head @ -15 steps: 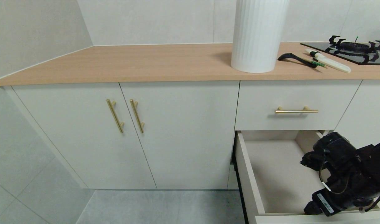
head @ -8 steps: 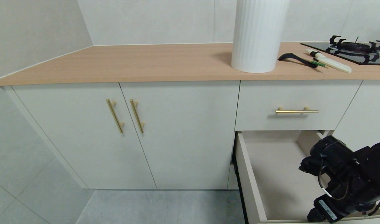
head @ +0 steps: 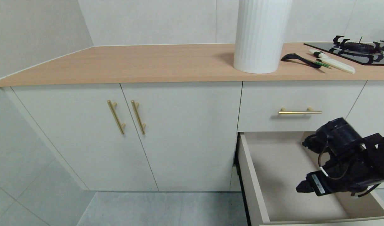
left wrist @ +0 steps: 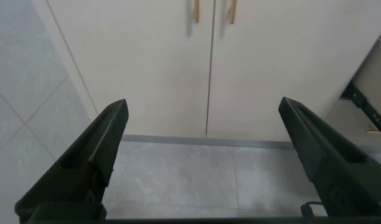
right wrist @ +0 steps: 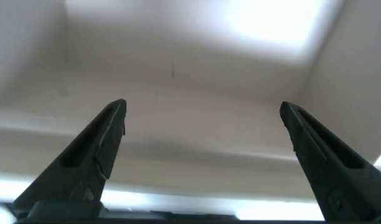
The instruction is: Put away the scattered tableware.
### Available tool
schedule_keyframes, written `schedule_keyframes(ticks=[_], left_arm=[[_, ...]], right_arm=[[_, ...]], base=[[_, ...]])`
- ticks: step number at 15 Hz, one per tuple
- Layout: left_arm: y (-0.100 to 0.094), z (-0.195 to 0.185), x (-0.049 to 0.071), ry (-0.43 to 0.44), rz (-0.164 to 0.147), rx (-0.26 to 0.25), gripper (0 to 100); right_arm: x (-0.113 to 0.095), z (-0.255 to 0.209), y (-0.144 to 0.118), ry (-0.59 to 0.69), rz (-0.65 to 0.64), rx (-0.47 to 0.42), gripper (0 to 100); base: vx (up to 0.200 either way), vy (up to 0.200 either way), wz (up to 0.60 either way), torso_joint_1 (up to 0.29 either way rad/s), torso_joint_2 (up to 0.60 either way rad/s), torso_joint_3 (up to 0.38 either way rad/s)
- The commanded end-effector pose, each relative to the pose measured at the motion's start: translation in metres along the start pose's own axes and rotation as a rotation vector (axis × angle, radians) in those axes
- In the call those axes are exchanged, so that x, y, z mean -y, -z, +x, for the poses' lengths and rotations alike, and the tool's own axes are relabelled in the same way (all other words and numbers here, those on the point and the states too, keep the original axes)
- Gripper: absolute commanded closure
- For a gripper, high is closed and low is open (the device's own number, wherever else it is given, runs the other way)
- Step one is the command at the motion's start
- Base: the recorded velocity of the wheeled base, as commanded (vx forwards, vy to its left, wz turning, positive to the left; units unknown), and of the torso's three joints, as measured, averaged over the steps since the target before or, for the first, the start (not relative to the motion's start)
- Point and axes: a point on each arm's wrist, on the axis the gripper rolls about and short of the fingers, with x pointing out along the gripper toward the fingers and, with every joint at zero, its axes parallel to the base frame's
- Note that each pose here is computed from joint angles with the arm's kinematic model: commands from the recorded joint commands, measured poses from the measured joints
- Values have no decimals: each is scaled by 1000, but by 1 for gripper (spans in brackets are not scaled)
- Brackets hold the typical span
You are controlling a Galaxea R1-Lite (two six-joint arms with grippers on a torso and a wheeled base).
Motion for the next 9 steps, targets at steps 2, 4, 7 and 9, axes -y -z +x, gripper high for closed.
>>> schedule_keyframes(ticks=[2,4,7,9], left_arm=[[0,0,0,1,0,0,0],[0,0,0,1,0,0,0],[0,0,0,-1,0,0,0],[0,0,0,-1,0,0,0]], right_arm=[[15,-30,-8,-6,80,195,0],[18,-46,-10,-15,101,297,0],[21,-65,-9,-29,121,425,0],[23,-74,-8,-36,133,500,0]], base=[[0,0,0,0,0,0],[0,0,0,0,0,0],[0,0,0,0,0,0],[0,0,0,0,0,0]])
